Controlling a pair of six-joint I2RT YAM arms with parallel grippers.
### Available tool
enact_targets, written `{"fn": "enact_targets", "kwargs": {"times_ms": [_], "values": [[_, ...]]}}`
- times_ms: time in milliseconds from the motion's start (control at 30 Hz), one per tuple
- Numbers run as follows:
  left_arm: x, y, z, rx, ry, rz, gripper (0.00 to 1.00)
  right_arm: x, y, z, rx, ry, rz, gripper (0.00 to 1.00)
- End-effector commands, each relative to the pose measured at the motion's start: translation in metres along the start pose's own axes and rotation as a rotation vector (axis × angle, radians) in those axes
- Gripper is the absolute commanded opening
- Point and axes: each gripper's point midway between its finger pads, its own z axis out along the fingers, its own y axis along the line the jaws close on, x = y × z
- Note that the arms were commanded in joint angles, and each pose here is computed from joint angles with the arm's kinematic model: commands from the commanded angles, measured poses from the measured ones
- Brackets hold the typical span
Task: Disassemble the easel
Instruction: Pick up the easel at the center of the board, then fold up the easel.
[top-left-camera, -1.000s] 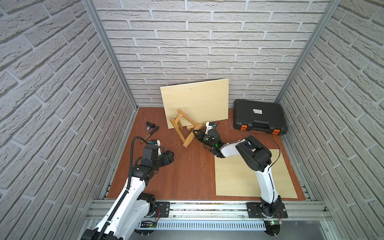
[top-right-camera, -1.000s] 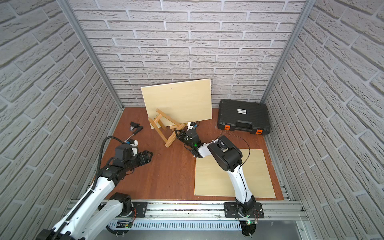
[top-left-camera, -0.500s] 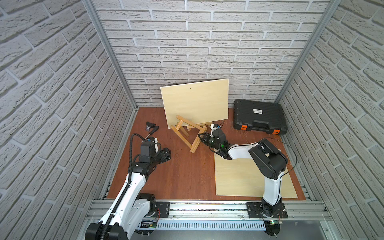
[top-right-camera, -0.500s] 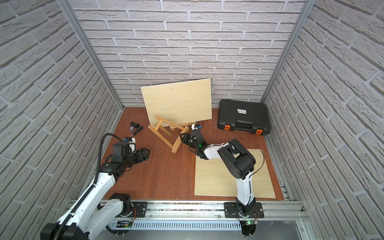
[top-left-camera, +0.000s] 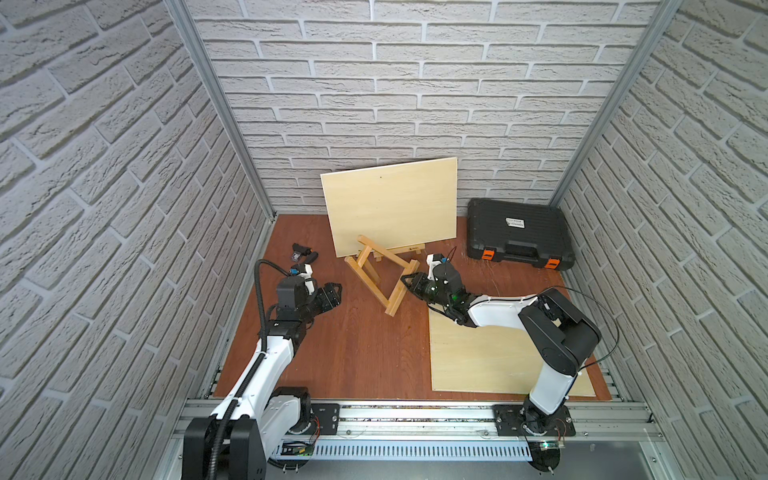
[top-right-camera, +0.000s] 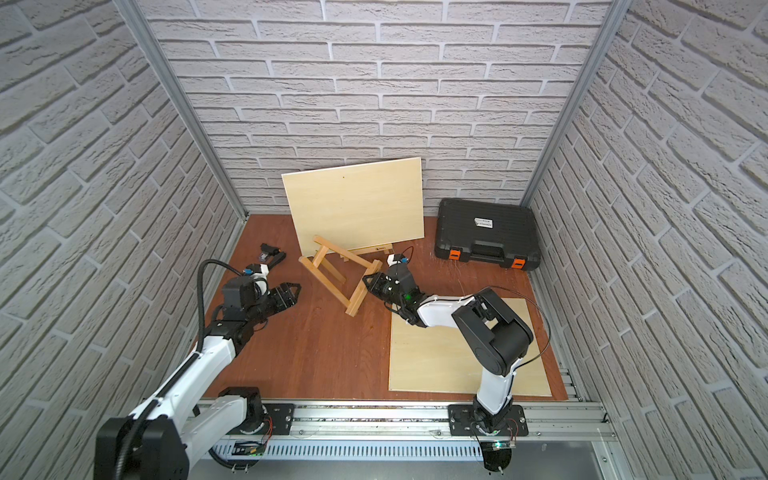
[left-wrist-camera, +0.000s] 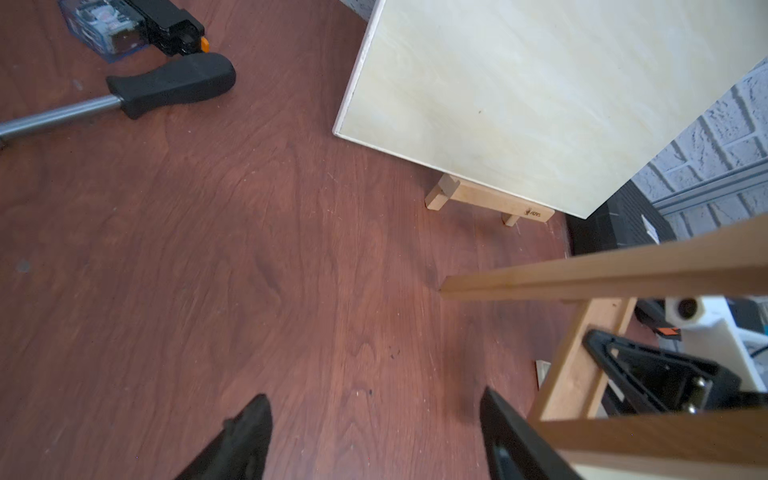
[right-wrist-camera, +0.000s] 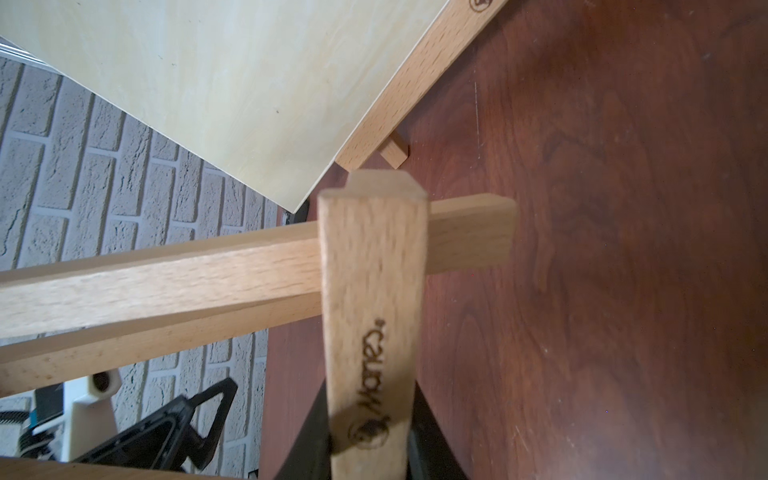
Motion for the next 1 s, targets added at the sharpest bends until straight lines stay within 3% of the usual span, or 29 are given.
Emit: {"fn": "enact_targets", "kwargs": {"times_ms": [0, 200, 367, 533, 700, 967], "values": [[-0.027, -0.016, 0.009, 0.119, -0.095, -0.014, 0.77, -0.003, 0.051, -0.019, -0.163, -0.018, 0.011, 0.06], [-0.031, -0.052, 0.030, 0.302, -0.043, 0.007, 0.68, 0.014, 0.057, -0.026, -0.189, 0.007, 0.017, 0.06], [-0.006, -0.087, 0.037, 0.396, 0.047, 0.072, 0.66, 0.023, 0.062, -0.027, -0.219, 0.015, 0.038, 0.07], [0.018, -0.107, 0.025, 0.472, 0.073, 0.045, 0.65, 0.033, 0.060, -0.031, -0.219, 0.011, 0.050, 0.07], [0.048, -0.112, 0.011, 0.452, 0.128, 0.051, 0.65, 0.055, 0.054, -0.042, -0.192, 0.014, 0.051, 0.06], [0.095, -0.088, -0.003, 0.351, 0.195, -0.001, 0.65, 0.097, 0.013, -0.067, -0.012, 0.026, 0.022, 0.06]]}}
